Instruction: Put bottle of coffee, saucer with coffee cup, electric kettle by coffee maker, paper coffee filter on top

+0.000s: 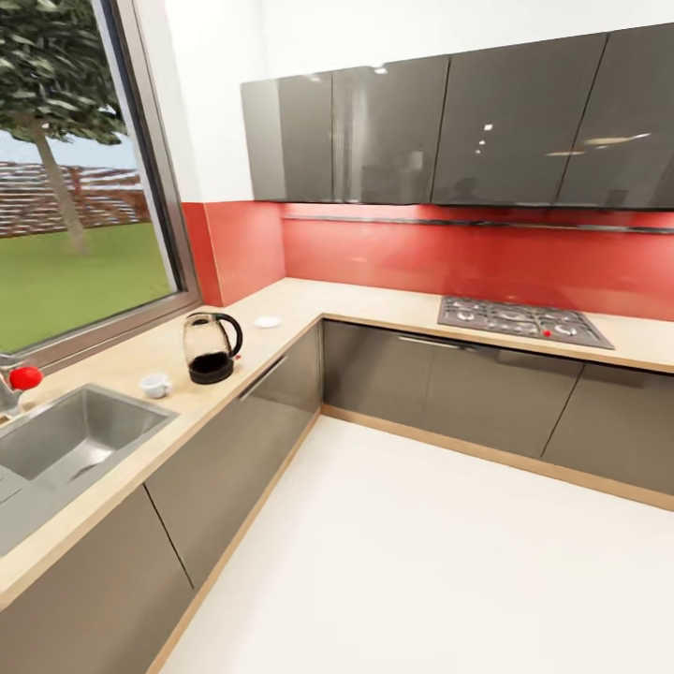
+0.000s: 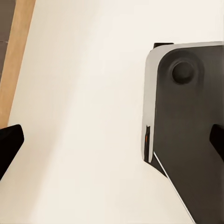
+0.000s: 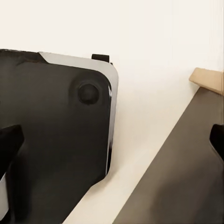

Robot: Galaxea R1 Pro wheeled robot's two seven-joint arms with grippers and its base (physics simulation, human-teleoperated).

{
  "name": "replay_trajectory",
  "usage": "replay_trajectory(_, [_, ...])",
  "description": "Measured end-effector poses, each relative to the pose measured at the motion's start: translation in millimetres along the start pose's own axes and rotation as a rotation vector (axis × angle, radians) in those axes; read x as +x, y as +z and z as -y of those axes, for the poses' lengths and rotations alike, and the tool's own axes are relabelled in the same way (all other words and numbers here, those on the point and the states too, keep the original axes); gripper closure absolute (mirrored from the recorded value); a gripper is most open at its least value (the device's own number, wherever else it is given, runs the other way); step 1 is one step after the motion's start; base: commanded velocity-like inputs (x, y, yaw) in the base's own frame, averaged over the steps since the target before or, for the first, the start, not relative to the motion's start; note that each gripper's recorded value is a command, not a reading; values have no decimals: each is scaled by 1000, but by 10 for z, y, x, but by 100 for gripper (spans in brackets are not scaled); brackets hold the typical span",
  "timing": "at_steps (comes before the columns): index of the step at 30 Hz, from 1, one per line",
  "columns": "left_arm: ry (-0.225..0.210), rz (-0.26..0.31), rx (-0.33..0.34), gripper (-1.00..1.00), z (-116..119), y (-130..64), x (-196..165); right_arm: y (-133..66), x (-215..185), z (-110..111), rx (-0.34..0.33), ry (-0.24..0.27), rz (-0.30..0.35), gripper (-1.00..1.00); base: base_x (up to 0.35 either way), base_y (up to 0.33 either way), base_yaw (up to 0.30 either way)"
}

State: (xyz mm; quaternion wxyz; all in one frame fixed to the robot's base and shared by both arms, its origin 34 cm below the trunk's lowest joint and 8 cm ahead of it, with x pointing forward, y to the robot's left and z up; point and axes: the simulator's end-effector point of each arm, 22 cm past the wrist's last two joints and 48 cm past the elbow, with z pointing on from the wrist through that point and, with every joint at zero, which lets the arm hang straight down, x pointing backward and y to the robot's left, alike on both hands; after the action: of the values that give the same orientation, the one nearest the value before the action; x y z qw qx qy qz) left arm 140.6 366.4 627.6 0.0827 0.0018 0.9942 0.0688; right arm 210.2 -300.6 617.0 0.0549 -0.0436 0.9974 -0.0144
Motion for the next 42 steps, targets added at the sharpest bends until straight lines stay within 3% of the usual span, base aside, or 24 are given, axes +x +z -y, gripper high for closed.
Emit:
replay_trajectory(5, [2,1,-1,-100,-2,0,-2,-1,2,28,3,1,0,-100,292,-191,-49])
replay_trajectory(16, [2,1,0,-100,-1,0,-2,-1,2,26,3,1,0,-100,307,-146,-270])
replay_trajectory(28, [2,3,0,-100,0,0,-7,4,-38,-126,-17,-1,9,-100,330,-42,-17])
replay_trajectory(42, [0,3,0,-100,7,1,-9,2,-110,-140,-19,-2,41,-100,338,0,0])
